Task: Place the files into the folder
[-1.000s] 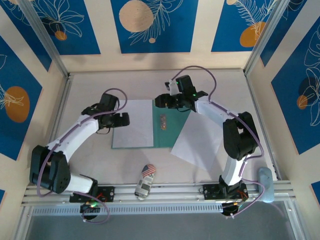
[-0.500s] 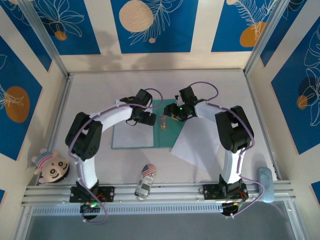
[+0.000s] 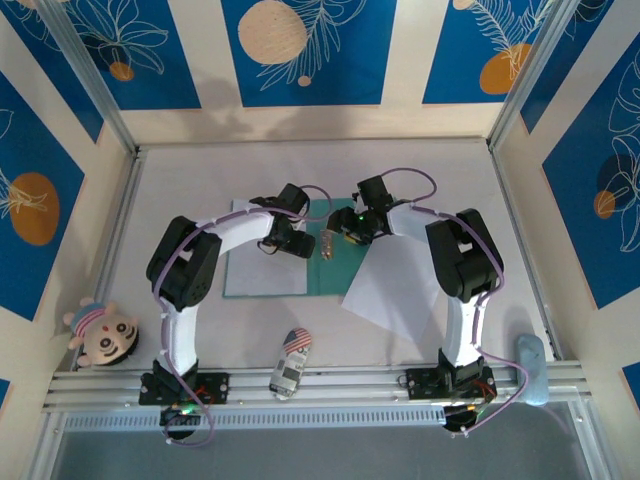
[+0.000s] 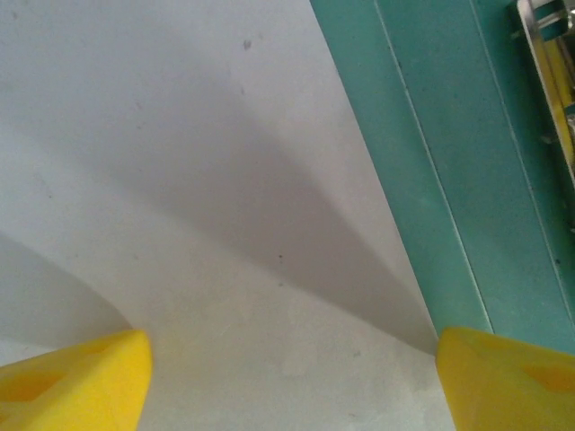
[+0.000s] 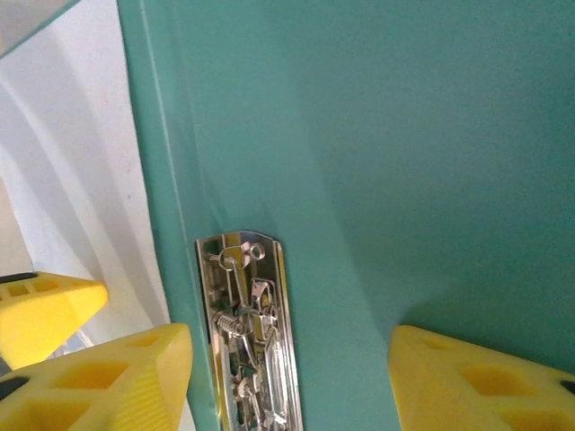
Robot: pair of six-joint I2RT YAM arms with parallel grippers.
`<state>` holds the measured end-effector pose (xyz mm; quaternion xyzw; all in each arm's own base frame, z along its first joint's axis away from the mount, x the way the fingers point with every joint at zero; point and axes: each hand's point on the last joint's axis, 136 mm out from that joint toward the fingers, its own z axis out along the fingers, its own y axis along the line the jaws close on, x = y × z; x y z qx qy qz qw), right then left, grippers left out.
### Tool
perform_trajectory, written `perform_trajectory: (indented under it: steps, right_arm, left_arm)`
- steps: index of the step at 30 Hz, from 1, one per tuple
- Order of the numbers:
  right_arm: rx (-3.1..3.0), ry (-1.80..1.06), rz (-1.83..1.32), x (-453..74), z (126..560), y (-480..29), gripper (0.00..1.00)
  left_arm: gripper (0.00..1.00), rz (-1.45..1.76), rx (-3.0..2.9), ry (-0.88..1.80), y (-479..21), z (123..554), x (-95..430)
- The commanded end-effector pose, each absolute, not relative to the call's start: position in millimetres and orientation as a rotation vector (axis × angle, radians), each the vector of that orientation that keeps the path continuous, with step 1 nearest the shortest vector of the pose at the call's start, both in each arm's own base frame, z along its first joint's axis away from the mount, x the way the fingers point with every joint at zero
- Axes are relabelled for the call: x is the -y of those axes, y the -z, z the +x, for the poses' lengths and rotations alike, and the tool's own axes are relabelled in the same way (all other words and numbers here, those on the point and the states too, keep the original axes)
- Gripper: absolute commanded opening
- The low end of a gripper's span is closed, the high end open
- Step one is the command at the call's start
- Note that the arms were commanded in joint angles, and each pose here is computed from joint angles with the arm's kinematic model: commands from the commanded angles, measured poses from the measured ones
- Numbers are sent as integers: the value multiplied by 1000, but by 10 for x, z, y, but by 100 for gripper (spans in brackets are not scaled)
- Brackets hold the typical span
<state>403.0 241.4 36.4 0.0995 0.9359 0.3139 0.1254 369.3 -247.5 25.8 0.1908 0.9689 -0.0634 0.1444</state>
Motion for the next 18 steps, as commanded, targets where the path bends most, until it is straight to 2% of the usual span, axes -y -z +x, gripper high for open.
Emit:
perform_trajectory:
  steps: [1,14,18]
  right_arm:
    - [-2746,-917,372,-2377,4040,-258,60]
    - [-2761,-919,404,-2358,4034,-187,60]
    - [-2761,-922,402,-2362,4033,-186,60]
  left_arm:
    - [82,643,-2816,244,-140,3549,2560]
    - [82,514,-2836,85,-158,3619,2346]
    - [82,491,-2836,112,-182,3633,2352]
